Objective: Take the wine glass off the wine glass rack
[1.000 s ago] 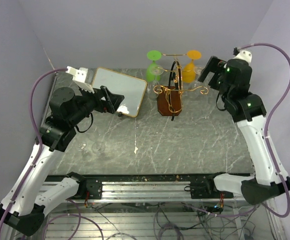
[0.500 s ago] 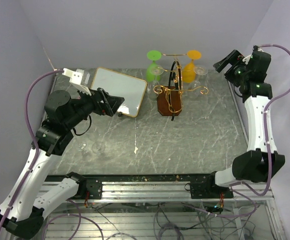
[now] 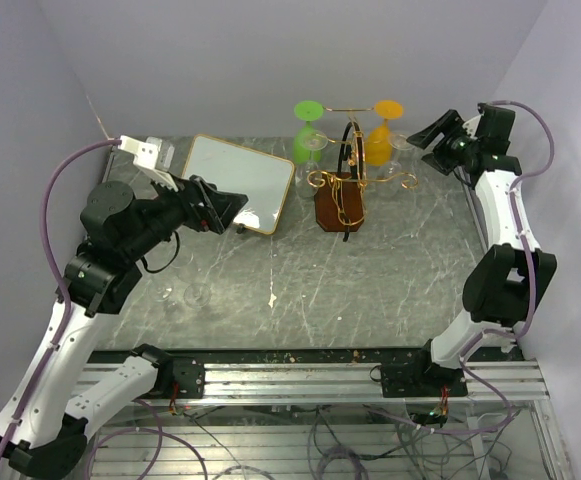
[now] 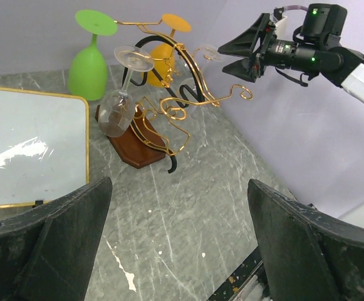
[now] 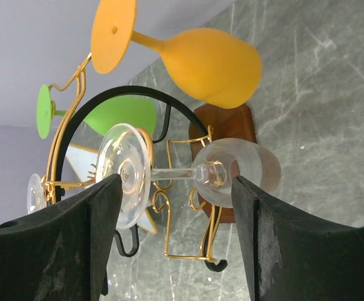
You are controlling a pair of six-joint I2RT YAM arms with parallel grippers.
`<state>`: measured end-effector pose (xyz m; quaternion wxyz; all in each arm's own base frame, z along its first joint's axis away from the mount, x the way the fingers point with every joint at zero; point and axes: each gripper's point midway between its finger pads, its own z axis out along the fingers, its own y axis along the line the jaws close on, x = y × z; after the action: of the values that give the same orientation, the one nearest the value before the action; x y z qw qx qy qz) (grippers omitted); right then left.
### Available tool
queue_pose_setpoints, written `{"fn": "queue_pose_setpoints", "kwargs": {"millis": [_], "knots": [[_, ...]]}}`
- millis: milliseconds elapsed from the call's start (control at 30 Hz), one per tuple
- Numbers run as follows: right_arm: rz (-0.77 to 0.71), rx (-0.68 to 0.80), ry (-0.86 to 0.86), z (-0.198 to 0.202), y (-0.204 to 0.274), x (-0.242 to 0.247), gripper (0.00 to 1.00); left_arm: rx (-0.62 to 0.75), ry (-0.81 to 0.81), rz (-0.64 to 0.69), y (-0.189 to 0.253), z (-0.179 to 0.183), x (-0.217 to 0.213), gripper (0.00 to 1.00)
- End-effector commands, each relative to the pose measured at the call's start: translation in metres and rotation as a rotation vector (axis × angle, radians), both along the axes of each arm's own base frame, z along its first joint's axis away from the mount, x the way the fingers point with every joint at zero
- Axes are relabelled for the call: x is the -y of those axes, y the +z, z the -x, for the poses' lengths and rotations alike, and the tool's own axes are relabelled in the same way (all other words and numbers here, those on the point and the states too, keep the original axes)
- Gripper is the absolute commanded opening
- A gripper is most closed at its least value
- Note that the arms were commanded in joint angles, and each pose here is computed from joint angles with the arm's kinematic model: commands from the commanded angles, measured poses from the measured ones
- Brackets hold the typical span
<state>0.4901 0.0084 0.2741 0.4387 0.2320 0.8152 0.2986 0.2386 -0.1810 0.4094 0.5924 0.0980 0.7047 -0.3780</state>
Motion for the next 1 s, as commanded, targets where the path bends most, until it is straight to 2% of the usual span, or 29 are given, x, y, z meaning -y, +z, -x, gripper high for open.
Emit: {"fn": "queue_pose_setpoints", "kwargs": {"millis": [0,333,967], "knots": [[-0.053,0.06,0.055,-0.012,0.017,-0.008,0.68,0.025,0.0,0.013,0.016,0.009,-0.004,1.0],[-0.075,0.029,0.057,-0.021,0.003,-0.01,0.61,0.01,-0.003,0.019,0.014,0.009,-0.003,1.0],[-0.028,-0.02,0.059,-0.026,-0.006,-0.017,0.25,-0.008,-0.004,0.005,0.006,0.01,-0.003,1.0]]}}
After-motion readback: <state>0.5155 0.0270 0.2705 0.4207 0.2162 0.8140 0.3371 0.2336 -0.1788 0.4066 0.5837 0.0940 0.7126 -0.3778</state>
